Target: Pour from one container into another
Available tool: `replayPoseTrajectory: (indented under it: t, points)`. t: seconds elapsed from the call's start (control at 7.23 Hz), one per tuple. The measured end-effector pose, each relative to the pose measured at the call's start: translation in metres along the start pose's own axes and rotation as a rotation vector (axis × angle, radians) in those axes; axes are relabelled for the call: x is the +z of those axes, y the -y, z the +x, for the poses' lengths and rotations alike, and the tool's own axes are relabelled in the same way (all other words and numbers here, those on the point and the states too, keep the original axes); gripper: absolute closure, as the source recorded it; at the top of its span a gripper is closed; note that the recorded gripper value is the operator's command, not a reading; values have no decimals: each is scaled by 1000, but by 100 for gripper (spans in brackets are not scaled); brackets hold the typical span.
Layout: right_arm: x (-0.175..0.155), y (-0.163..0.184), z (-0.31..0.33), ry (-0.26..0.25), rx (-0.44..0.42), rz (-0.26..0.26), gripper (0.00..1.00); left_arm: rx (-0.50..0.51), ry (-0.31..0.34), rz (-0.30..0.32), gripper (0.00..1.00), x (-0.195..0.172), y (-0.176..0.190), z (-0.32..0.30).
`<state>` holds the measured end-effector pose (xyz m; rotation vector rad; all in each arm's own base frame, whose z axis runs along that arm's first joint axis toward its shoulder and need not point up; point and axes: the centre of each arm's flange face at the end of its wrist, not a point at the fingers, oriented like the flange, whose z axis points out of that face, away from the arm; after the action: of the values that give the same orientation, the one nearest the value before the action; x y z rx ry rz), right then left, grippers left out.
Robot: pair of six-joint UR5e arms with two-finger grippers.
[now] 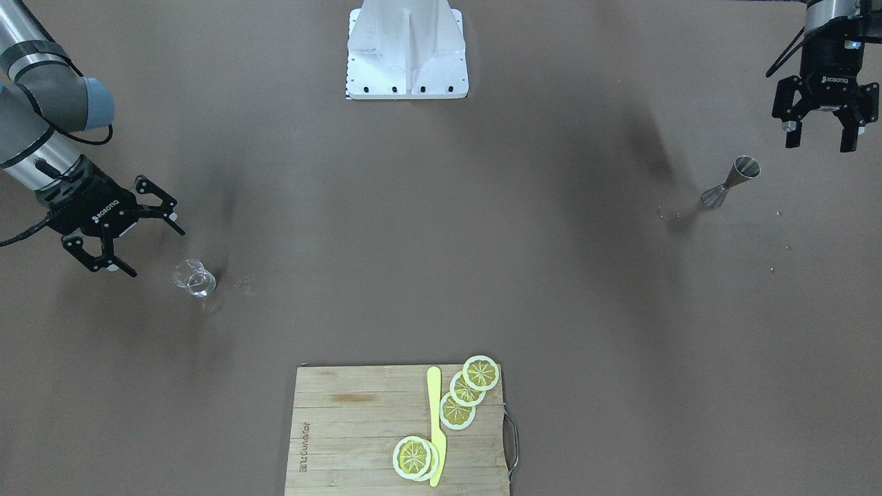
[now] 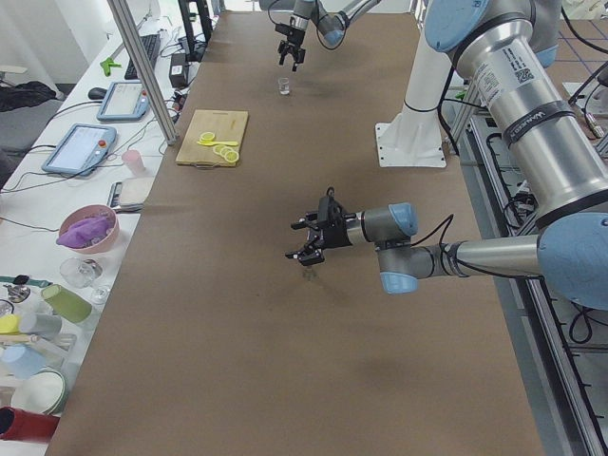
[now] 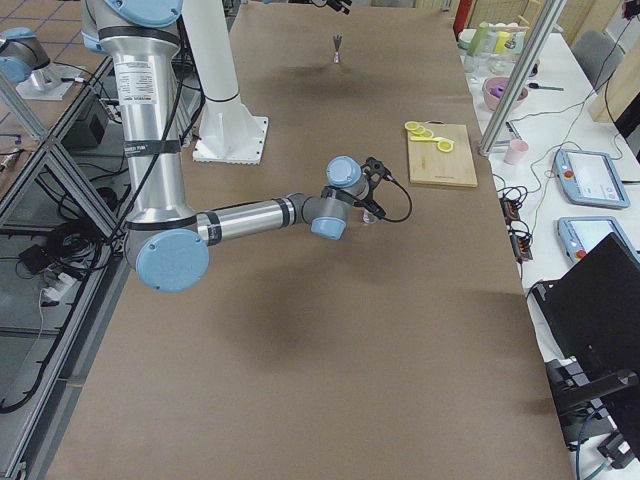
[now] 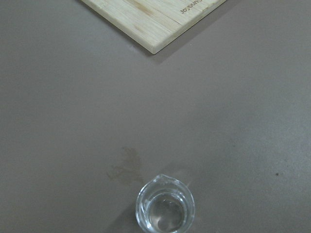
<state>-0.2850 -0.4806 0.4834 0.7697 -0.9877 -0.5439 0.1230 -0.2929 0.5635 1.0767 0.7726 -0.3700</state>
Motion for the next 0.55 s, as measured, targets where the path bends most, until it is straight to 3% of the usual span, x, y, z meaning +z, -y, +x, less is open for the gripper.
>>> replayPoseTrajectory:
  t: [0.55]
  points:
    - [21,-16,2,14,-65,129,1,35,12,81,5,8,-37,9]
